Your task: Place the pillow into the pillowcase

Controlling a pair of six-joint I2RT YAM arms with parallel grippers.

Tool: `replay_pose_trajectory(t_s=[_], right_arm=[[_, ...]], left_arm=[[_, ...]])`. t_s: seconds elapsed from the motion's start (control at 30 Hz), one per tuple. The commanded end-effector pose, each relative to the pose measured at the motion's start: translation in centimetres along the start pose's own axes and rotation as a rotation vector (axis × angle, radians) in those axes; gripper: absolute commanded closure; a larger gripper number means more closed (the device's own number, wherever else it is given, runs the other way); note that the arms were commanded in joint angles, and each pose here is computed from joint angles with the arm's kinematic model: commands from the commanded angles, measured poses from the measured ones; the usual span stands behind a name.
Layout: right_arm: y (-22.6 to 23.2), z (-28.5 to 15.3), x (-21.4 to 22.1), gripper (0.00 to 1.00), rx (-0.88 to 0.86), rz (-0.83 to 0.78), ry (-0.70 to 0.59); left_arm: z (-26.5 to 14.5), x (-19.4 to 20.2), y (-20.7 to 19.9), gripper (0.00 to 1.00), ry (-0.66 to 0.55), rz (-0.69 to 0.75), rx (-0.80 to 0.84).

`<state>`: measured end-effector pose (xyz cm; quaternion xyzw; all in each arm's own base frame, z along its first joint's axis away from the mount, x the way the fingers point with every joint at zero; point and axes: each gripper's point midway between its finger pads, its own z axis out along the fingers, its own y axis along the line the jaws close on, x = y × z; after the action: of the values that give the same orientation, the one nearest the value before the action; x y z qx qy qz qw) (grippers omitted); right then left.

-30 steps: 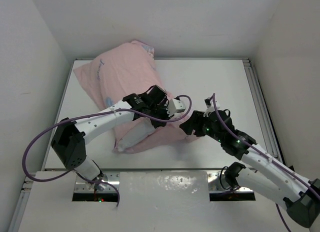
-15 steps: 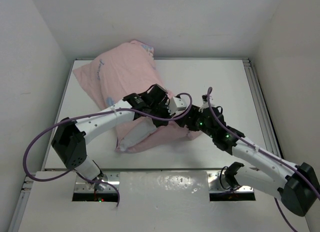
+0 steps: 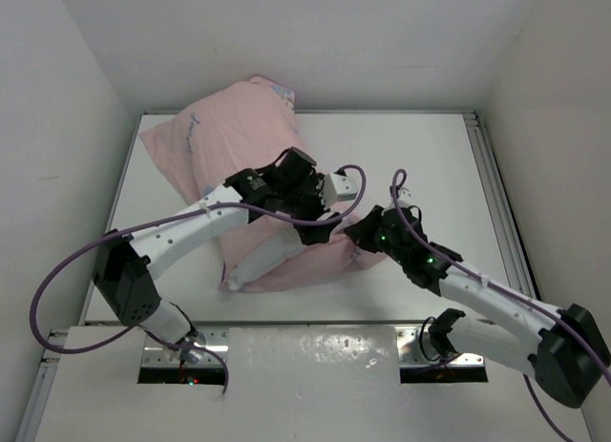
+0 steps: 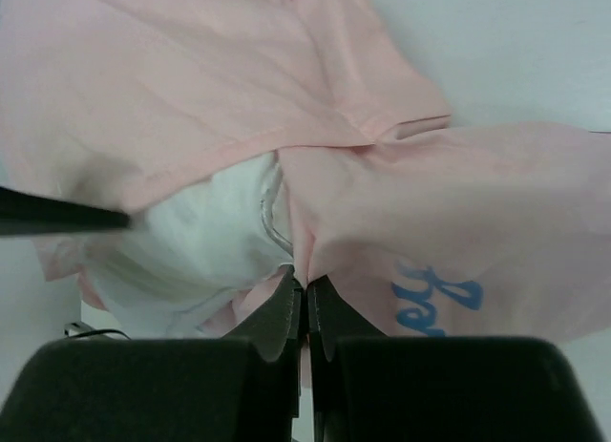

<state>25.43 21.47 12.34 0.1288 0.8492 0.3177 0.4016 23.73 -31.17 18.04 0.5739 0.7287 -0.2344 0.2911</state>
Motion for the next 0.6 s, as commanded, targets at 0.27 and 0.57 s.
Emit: replay_pose_trajectory(t_s=[0.27,0.57], right_arm=[[-2.2,-2.4,0.6,1.00,0.013,-0.030,-0.019],[-4.4,-4.3,-1.4,1.00,0.081,0.000,-0.136]], left_arm=[[3.6,-4.1,3.2,0.28,-0.016,0.132,-0.144],[7.5,3.5,5.5,0.33,0.155,0.148,-0.253]])
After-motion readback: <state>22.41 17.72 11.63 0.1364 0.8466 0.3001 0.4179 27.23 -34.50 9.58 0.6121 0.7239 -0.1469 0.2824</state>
